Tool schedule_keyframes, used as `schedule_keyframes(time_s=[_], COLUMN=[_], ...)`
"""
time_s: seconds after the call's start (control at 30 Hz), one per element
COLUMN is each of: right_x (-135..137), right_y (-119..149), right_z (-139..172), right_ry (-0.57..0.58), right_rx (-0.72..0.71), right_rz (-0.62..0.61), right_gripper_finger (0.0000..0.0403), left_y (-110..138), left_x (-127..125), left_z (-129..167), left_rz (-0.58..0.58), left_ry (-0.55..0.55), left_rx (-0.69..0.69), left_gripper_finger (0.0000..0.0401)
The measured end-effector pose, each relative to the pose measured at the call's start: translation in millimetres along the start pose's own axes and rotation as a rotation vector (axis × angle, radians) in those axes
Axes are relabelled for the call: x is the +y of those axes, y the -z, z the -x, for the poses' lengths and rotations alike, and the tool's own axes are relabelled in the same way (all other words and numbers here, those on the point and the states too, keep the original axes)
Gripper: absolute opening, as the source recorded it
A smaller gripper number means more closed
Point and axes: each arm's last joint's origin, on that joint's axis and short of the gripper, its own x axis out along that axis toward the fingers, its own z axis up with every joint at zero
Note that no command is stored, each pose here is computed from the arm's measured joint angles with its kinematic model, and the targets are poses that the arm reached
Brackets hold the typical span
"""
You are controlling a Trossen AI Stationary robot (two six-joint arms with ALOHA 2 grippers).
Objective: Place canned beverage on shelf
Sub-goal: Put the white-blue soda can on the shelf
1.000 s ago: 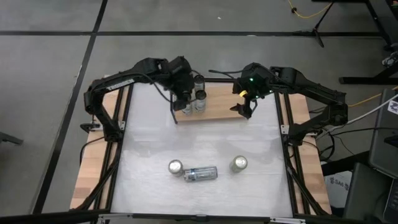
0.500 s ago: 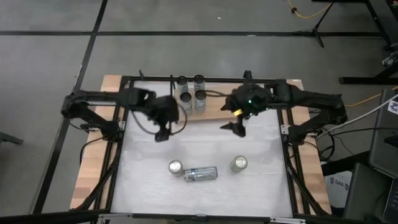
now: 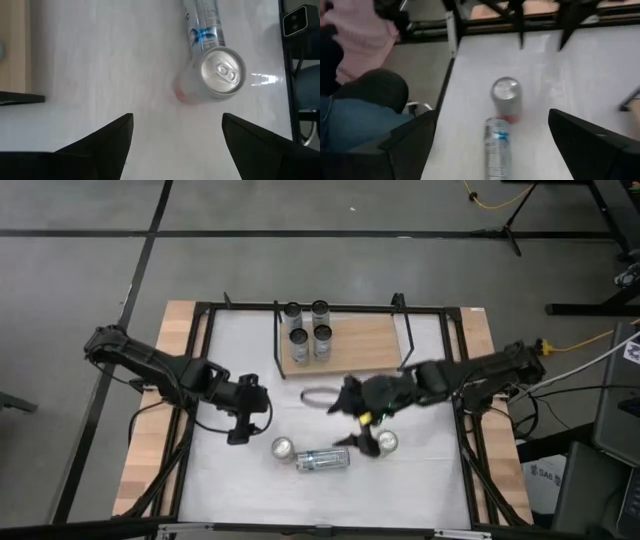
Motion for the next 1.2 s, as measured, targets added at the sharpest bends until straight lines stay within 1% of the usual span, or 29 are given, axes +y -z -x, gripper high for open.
schedule_keyframes(time_s=[0.07, 0.2, 0.3, 0.4, 0.7, 0.9, 1.2], right_x=[9.8, 25.5, 32.7, 37.3, 31.8, 26.7, 20.4], right_y=[4.1, 17.4, 27.9, 38.7, 69.4, 86.2, 107.0], right_z=[-12.6, -39.3, -58.7, -76.6, -120.8, -139.9, -162.9], right_ry=[0.0, 0.069, 0.11, 0.118, 0.18, 0.207, 0.236], right_rx=[0.009, 0.05, 0.087, 0.137, 0.304, 0.398, 0.497], right_rz=[0.019, 0.056, 0.079, 0.095, 0.119, 0.127, 0.136], right_gripper_finger=[0.0374, 0.0374, 0.0374, 0.0374, 0.0374, 0.0374, 0.0374], left_y=[1.1, 1.8, 1.2, 1.1, 0.7, 0.6, 0.1], left_x=[-5.9, -14.6, -18.7, -20.9, -21.9, -22.0, -22.1], left_z=[0.4, 1.1, 1.5, 1.8, 1.9, 1.8, 1.8], left_rz=[-0.021, -0.052, -0.062, -0.069, -0.07, -0.07, -0.069], left_ry=[-0.008, -0.012, -0.005, -0.009, -0.01, -0.009, -0.007], left_rx=[-0.017, -0.052, -0.075, -0.089, -0.098, -0.098, -0.103], left_gripper_finger=[0.0295, 0.0295, 0.0295, 0.0295, 0.0295, 0.0295, 0.0295])
